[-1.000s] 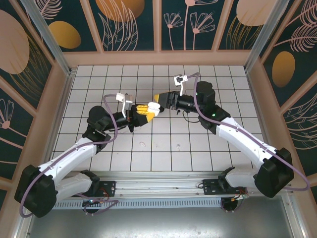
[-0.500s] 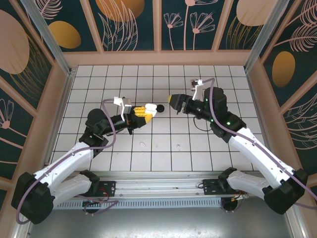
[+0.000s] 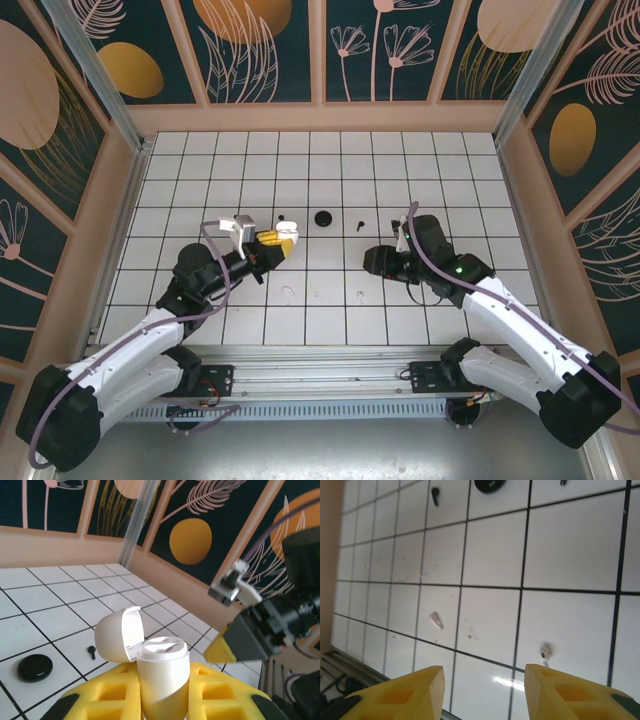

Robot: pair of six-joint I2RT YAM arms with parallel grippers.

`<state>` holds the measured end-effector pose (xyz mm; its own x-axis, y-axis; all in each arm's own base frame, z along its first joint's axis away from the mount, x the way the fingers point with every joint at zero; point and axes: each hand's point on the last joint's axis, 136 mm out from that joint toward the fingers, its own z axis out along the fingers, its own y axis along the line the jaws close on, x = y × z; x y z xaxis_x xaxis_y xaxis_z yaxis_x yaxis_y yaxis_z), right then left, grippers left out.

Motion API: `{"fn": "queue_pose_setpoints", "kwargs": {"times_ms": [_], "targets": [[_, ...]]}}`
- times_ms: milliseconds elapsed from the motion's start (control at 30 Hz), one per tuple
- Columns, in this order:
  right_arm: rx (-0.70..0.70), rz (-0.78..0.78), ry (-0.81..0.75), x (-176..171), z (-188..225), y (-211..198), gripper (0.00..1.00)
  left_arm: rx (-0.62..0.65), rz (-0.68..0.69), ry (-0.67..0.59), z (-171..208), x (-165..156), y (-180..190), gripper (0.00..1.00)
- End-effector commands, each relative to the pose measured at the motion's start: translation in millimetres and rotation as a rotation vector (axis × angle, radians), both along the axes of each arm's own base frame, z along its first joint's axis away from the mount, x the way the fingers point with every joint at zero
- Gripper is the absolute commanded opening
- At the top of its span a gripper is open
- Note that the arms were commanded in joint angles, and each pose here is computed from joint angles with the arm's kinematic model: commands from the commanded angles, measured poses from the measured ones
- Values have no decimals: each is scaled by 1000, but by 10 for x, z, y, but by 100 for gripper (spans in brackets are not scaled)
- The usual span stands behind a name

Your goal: Insert the wireless bluetooth earbuds into the charging case

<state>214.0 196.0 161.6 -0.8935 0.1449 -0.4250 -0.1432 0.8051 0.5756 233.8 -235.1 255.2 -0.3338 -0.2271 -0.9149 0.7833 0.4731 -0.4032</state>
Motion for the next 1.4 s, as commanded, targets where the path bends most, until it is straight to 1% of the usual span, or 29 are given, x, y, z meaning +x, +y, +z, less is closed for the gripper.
{"fn": "queue_pose_setpoints", "kwargs": {"times_ms": [0,167,300,400,633,700,967,1233,1367], "targets": [[-48,38,24,-87,-200,-54,46,-37,21,25,86,-3,13,0],[-93,51,82,-118,-492,-56,46,-52,-23,72,-25,-76,-63,0],[-142,70,124,-128,-686,-27,45,-94,-75,94,-93,-144,-162,0],[-182,93,131,-88,-786,8,44,-88,-114,105,-173,-192,-265,0],[-362,186,154,5,-1023,52,44,-91,-149,92,-228,-236,-394,0],[-395,196,153,20,-1068,68,44,-80,-166,95,-244,-257,-439,0],[-418,252,172,-66,-1209,212,38,-61,-177,123,-369,-308,-476,0],[-473,278,192,-75,-1313,249,37,-44,-154,124,-432,-330,-413,0],[-484,288,198,-78,-1367,264,32,-34,-152,123,-451,-323,-416,0]]}}
